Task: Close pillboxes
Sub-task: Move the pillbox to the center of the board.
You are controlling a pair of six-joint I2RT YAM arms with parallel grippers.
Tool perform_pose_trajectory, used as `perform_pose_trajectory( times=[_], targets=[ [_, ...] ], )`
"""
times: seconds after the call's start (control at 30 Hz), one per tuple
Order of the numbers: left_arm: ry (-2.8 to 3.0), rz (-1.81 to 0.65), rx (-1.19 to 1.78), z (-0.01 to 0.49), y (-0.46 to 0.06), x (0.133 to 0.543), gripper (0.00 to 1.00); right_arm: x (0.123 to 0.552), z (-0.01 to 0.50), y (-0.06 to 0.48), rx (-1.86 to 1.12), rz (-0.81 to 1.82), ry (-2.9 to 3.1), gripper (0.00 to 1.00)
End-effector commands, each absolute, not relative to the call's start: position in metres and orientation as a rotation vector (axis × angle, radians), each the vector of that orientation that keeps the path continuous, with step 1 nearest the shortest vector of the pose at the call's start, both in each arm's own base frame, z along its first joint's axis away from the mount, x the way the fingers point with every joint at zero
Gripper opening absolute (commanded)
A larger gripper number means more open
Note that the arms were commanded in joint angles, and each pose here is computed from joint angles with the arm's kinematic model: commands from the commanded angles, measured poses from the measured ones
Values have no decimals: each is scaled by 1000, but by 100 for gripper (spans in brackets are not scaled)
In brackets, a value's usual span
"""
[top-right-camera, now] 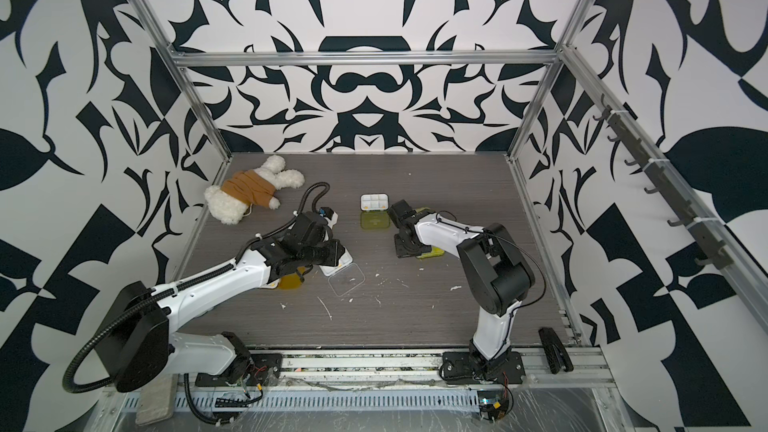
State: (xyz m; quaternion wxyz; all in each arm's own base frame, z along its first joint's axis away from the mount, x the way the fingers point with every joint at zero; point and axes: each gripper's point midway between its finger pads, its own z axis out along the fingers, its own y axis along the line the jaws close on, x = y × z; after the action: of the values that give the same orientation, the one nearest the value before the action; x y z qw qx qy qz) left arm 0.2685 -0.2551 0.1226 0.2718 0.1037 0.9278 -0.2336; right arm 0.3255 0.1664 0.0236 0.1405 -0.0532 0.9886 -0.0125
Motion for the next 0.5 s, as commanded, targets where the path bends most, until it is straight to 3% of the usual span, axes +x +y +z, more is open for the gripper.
perform_pose_trajectory(
  times=[0.0,0.2,0.47],
  targets=[
    [2488,-601,279,130,-255,276,18,332,55,170,-166,2,2800,3],
    [2515,-512,230,123,-234,283,18,318,85,207,-242,110,2731,18],
    [2548,-455,37,109,-191,286,22,267,94,291,-414,131,2645,39]
  ],
)
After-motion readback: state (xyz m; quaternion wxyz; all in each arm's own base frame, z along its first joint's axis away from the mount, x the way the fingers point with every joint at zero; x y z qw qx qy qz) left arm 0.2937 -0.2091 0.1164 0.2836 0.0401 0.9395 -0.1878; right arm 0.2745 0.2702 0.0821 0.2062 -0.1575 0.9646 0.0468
